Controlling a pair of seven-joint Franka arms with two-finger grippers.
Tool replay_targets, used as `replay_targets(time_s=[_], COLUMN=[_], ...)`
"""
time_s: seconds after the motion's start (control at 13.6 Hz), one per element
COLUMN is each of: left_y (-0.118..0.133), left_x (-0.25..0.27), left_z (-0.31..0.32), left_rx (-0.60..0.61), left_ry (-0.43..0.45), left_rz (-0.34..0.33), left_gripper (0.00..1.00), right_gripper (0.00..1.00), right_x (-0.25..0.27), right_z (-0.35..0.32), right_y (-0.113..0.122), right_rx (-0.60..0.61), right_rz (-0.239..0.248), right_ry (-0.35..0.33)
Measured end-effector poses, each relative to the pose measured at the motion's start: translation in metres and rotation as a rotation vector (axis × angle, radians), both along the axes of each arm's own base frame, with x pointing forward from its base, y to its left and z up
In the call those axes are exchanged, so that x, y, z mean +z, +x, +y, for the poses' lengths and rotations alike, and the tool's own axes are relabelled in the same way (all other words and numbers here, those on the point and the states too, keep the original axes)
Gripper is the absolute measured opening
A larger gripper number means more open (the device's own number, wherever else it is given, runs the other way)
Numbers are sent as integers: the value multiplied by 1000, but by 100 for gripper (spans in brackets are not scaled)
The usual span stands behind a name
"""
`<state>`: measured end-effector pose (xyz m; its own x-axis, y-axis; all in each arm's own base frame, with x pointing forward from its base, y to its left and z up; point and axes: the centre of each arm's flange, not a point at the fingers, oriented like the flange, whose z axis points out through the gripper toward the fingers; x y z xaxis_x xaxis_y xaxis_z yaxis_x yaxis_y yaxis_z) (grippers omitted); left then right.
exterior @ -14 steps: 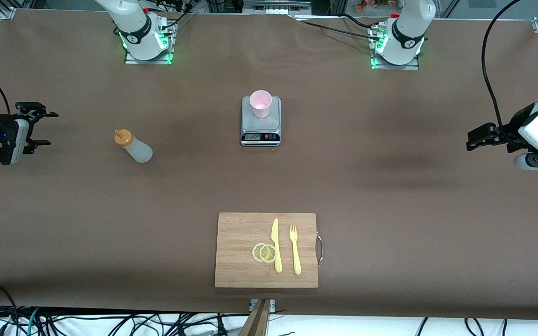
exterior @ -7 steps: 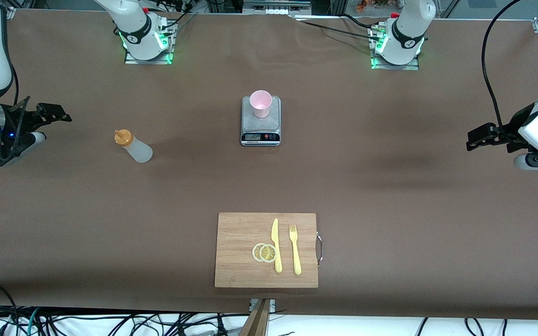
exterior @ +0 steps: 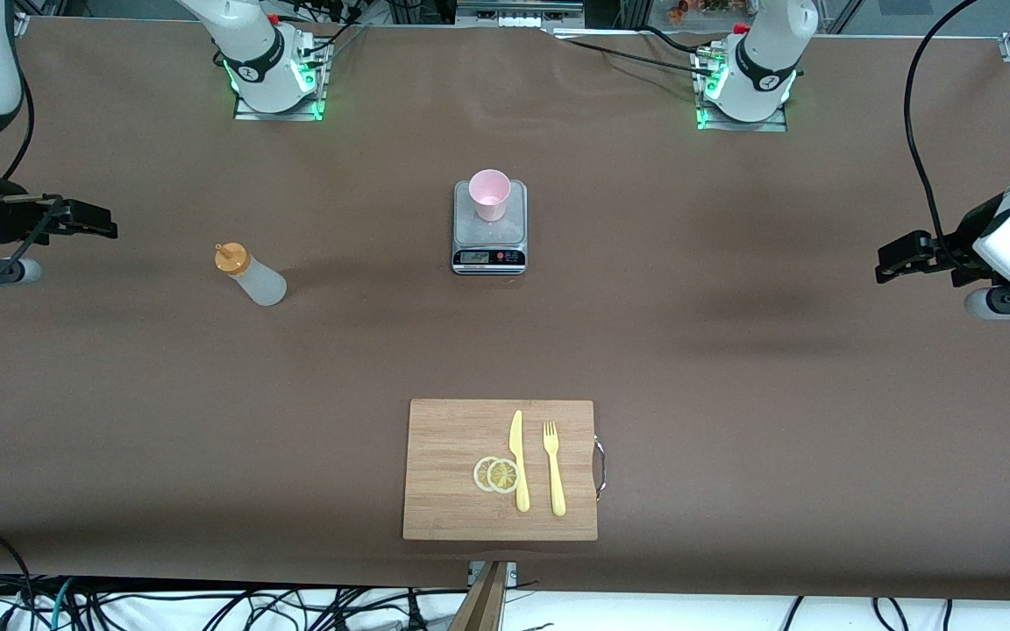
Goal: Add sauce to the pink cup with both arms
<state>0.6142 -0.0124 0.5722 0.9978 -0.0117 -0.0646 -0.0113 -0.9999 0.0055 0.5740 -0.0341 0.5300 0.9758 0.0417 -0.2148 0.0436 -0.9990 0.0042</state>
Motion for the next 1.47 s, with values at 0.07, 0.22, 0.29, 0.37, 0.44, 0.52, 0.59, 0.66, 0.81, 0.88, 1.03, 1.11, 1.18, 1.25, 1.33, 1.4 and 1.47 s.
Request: replay_targets(time_s=[0.07,0.22,0.29,0.37,0.44,0.52,0.59,0.66,0.81,0.88,1.03,1.11,1.18,1.25,1.33,1.4,1.47], left_y=[0,0,0,0,0,0,0,0,0,0,0,0,0,0,0,0,0], left_x=[0,0,0,0,0,0,0,0,0,0,0,0,0,0,0,0,0], left_z=[0,0,0,0,0,0,0,0,0,0,0,0,0,0,0,0,0], left_rx=[0,0,0,0,0,0,0,0,0,0,0,0,0,0,0,0,0], left_ry=[0,0,0,0,0,0,0,0,0,0,0,0,0,0,0,0,0], left_rz=[0,0,0,0,0,0,0,0,0,0,0,0,0,1,1,1,1], left_gripper=[100,100,100,100,100,100,100,100,100,100,100,100,100,100,100,100,100], right_gripper=[100,100,100,100,100,100,100,100,100,100,100,100,100,100,100,100,100], right_x=[10,27,32,35,38,41,43,45,47,49,56,59,60,59,58,57,56], right_z=[5,10,10,9,8,7,4,1,0,2,3,3,1,-2,-4,-4,-2], right_y=[-1,-3,-3,-2,-1,1,4,4,5,6,7,7,7,8,8,8,9], right_rx=[-36,-83,-93,-100,-106,-111,-117,-123,-128,-131,-139,-141,-145,-153,-160,-162,-162], right_rz=[-8,-20,-27,-35,-47,-67,-88,-98,-107,-113,-128,-134,-136,-136,-134,-132,-129], right_ry=[-8,-19,-20,-22,-23,-23,-22,-22,-22,-23,-24,-26,-28,-25,-19,-15,-13])
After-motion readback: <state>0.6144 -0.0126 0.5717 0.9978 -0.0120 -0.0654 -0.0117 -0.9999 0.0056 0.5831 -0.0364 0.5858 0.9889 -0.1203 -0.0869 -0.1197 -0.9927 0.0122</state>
